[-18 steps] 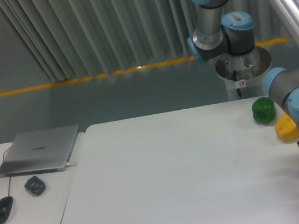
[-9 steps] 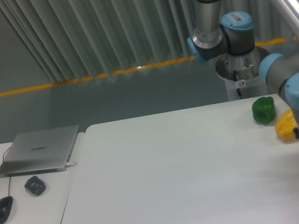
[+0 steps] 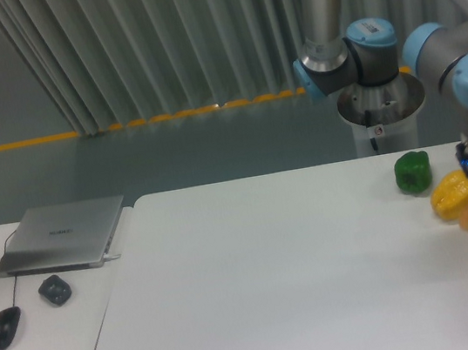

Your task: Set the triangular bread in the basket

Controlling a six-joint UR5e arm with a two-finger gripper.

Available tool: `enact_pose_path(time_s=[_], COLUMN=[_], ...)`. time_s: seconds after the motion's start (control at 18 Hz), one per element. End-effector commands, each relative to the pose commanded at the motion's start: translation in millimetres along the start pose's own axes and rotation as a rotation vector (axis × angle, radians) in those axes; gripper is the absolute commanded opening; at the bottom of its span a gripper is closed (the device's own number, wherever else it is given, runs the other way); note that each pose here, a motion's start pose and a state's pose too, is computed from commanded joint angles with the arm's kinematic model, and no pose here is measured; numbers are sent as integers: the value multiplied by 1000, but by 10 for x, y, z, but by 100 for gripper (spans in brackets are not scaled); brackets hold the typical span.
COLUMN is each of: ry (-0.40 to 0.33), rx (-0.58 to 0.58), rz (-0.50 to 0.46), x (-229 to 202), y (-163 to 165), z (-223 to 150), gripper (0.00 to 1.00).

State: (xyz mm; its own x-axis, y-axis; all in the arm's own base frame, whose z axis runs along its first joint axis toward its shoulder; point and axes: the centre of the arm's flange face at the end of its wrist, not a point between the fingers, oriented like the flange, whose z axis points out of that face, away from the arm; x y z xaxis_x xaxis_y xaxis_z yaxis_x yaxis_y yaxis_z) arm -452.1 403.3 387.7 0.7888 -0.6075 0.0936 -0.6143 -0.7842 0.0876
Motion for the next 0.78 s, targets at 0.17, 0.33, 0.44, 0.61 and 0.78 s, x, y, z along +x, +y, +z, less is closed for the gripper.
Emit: enact_pose_path(time_s=[0.17,0.33,0.44,0.61,0.78], ry=[2,-25,-61,-97,-134], rx=[13,14,-4,-20,-64], rz=[82,148,133,114,103], x=[-4,-19,-64,-124,-317], y=[485,978,1170,1496,1594], z=[5,-78,-222,-182,9], gripper=[38,39,39,39,38])
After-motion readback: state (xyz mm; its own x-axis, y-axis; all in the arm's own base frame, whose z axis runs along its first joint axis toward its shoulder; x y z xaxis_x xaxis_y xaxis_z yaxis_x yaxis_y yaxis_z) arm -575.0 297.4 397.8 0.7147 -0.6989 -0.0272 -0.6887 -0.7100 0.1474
